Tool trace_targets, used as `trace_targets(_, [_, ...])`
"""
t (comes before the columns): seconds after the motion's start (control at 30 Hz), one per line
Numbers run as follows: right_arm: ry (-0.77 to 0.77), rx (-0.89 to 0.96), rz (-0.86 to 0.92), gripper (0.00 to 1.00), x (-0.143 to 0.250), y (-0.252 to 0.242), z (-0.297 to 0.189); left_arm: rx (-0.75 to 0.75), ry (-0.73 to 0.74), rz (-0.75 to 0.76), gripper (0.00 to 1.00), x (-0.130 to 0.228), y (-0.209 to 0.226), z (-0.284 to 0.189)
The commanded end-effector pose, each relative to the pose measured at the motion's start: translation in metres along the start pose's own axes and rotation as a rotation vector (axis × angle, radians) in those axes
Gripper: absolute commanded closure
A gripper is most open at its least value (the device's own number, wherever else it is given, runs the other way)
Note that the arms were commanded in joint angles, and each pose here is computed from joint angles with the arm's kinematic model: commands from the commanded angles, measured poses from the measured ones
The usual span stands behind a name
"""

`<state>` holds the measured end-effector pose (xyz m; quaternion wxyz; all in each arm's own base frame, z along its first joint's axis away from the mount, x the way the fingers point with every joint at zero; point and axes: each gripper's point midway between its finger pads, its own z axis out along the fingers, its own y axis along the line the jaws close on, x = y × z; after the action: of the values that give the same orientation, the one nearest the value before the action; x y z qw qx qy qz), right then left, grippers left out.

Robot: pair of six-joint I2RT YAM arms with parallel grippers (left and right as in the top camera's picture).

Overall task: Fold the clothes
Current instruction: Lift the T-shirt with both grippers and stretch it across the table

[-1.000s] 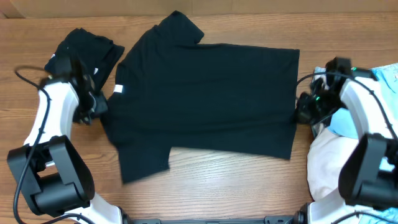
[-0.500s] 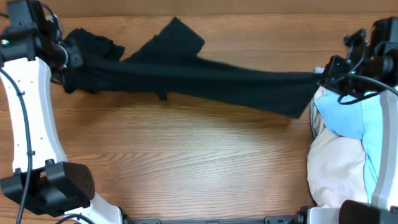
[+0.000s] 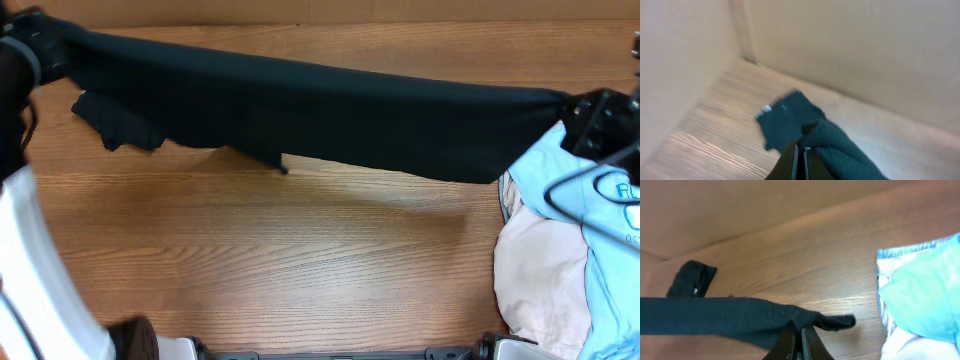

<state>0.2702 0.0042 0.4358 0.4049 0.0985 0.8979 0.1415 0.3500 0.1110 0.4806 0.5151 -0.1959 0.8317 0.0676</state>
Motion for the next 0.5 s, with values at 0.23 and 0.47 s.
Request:
trace_targets(0.23, [-0.188, -0.079, -0.035, 0.96, 0.001, 0.031, -0.073, -0.285, -0.285, -0.075, 0.96, -0.033, 0.061, -0.117])
trace_targets(0.47, [-0.127, -0.077, -0.015, 0.96, 0.005, 0.027, -0.06, -0.285, -0.228, -0.06, 0.96, -0.025, 0.059, -0.101])
